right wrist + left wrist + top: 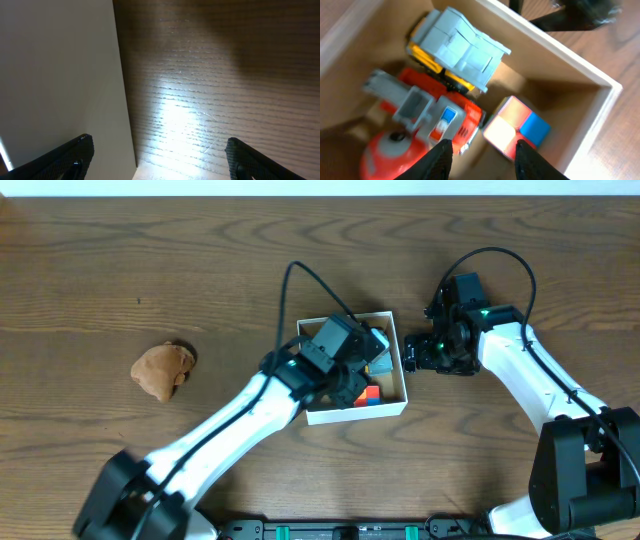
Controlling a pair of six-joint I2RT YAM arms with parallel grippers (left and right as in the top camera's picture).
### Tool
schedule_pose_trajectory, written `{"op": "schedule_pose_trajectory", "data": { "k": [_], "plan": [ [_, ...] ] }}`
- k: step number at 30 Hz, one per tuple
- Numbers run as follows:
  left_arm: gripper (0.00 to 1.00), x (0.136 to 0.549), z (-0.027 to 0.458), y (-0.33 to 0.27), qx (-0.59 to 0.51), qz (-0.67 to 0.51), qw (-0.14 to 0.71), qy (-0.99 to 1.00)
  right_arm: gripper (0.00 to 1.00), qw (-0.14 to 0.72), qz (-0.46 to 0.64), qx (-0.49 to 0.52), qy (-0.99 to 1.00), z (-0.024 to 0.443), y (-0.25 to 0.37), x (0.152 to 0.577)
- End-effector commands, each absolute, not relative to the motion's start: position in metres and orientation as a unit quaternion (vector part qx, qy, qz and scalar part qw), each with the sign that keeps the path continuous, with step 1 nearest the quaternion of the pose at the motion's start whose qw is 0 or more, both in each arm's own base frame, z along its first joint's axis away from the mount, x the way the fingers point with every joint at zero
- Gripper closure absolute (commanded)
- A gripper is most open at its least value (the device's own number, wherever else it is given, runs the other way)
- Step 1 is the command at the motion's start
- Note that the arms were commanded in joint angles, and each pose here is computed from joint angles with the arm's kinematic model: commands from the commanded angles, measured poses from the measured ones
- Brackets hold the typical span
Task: Pack container
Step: 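Move the left gripper to the brown plush and grasp it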
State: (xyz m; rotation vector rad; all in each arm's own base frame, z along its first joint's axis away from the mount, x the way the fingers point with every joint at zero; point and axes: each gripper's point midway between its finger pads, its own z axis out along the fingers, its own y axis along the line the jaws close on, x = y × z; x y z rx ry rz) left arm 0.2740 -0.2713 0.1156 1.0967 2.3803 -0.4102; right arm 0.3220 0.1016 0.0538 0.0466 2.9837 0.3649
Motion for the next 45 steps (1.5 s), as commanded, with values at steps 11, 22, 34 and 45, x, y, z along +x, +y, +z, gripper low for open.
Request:
{"op": "schedule_pose_trajectory", "data": {
  "k": [11, 22, 34, 45],
  "plan": [
    [0.31, 0.301, 0.177, -0.08, 0.087, -0.018, 0.276, 0.957, 0.05, 0.097, 0.072, 0.102, 0.987, 0.065, 0.031, 0.348],
    [0.04, 0.309, 0.154, 0.046, -0.113, 0.036, 0.232, 0.965, 0.01, 0.091, 0.066, 0.135, 0.984, 0.07, 0.0, 0.346],
    [0.03, 0.306, 0.074, 0.085, -0.089, 0.049, 0.101, 0.99, 0.01, 0.083, 0.066, 0.128, 0.986, 0.07, 0.001, 0.342],
    [0.02, 0.322, 0.055, 0.09, -0.012, 0.058, 0.1, 0.993, 0.01, 0.083, 0.066, 0.128, 0.986, 0.07, 0.001, 0.342]
  ]
}}
